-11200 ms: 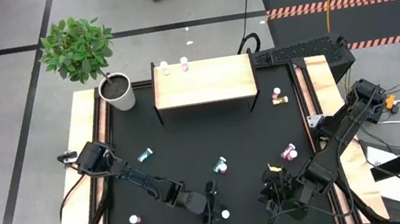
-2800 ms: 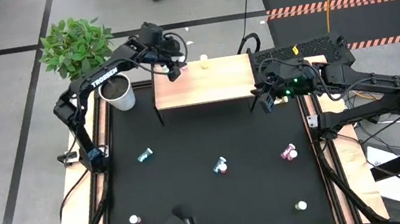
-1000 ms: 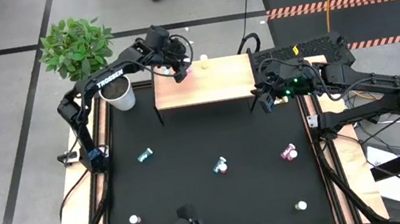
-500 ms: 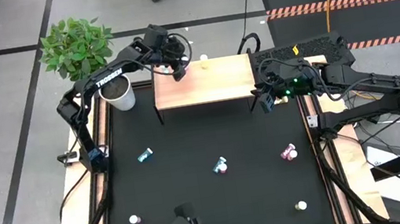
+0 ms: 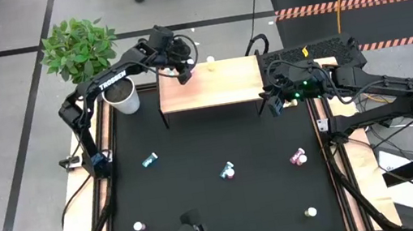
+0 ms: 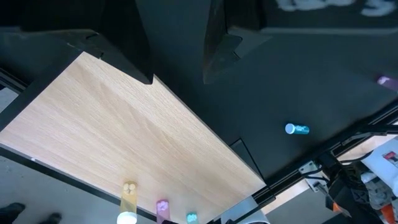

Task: Pick and place medicine bottles onto shelf by color
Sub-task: Put the bottom left yellow pill bottle on the shelf, then put the right pink pill bottle on the shelf aligned with the other pink bottle

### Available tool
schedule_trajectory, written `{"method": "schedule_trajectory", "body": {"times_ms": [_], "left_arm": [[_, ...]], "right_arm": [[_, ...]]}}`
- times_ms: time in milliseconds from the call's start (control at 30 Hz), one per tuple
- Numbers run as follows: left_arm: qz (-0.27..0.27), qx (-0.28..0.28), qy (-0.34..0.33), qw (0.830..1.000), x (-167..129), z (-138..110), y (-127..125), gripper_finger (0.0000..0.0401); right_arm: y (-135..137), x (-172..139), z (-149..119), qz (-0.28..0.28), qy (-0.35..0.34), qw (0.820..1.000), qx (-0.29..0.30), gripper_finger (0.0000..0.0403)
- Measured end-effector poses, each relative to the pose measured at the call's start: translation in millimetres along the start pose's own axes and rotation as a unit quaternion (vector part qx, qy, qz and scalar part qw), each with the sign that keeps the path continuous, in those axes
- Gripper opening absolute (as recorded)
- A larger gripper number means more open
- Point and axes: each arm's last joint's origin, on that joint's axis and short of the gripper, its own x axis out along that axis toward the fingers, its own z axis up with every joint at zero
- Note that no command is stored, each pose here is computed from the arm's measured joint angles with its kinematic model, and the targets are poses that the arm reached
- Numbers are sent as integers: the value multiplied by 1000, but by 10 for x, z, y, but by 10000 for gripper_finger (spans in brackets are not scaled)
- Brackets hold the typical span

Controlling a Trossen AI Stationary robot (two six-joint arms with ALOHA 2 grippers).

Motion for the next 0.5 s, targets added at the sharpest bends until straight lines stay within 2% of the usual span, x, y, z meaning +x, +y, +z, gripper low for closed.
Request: {"method": "schedule_trajectory", "body": {"times_ms": [267,500], "left_arm": [[6,-18,-13,1000,-50,39,1,221],[13,-25,-37,999,-285,156,-62,281]], "right_arm": [[1,0,0,2,1,1000,0,137],[-8,4,8,9,3,1000,0,137]]}}
